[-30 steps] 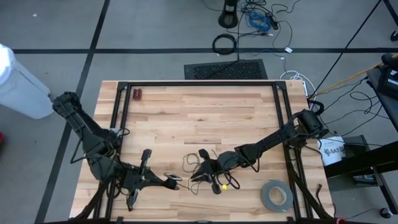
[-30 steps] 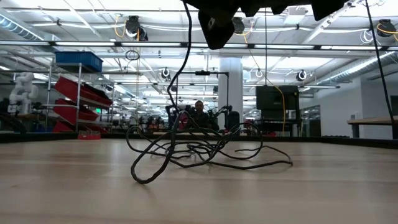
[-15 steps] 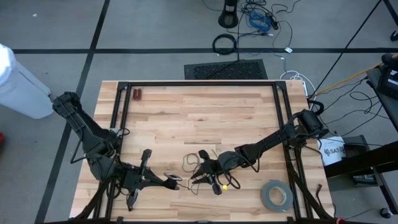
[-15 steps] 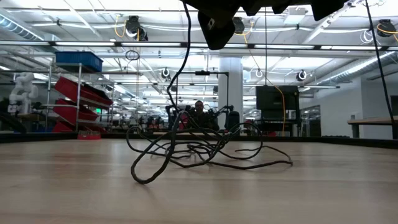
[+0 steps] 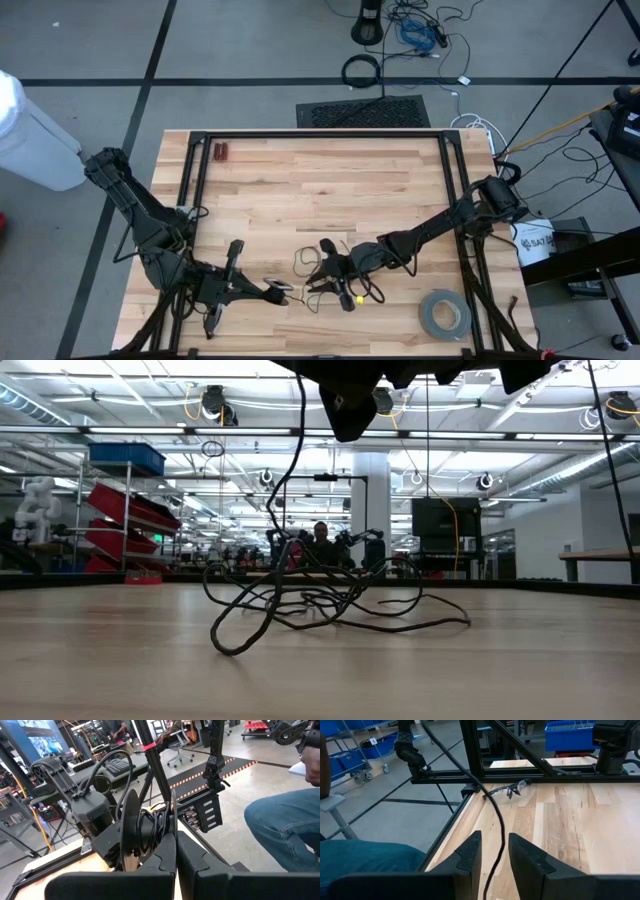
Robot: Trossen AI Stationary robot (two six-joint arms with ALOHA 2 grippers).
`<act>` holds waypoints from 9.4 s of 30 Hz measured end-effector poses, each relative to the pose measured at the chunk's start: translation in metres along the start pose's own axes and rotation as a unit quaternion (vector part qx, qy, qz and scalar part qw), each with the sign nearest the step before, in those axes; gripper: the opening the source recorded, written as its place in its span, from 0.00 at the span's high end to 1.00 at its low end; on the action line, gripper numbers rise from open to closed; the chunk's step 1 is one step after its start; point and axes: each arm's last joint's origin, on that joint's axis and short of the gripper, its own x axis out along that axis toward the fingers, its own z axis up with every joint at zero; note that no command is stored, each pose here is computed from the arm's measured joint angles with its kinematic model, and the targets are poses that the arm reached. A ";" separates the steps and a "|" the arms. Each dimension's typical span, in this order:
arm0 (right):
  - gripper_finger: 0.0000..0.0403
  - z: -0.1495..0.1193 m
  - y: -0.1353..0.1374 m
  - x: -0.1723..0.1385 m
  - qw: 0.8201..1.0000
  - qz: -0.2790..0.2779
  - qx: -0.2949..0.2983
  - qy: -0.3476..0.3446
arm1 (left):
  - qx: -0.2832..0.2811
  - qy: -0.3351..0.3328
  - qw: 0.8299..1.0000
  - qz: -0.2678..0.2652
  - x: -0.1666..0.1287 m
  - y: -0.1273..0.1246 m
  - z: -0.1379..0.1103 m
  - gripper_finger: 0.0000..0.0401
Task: Coil cords
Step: Coil the black wire on the spool
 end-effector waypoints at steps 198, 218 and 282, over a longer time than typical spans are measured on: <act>1.00 0.078 0.011 0.019 0.984 -0.130 -0.119 0.002 | 0.055 -0.124 0.968 -0.211 0.071 -0.019 -0.025 1.00; 1.00 0.081 0.030 0.009 0.990 -0.088 -0.109 0.016 | 0.034 -0.091 0.972 -0.215 0.074 -0.013 -0.031 1.00; 1.00 0.095 0.058 -0.021 0.976 -0.150 -0.157 0.030 | -0.105 0.064 0.990 -0.076 0.101 0.026 -0.073 1.00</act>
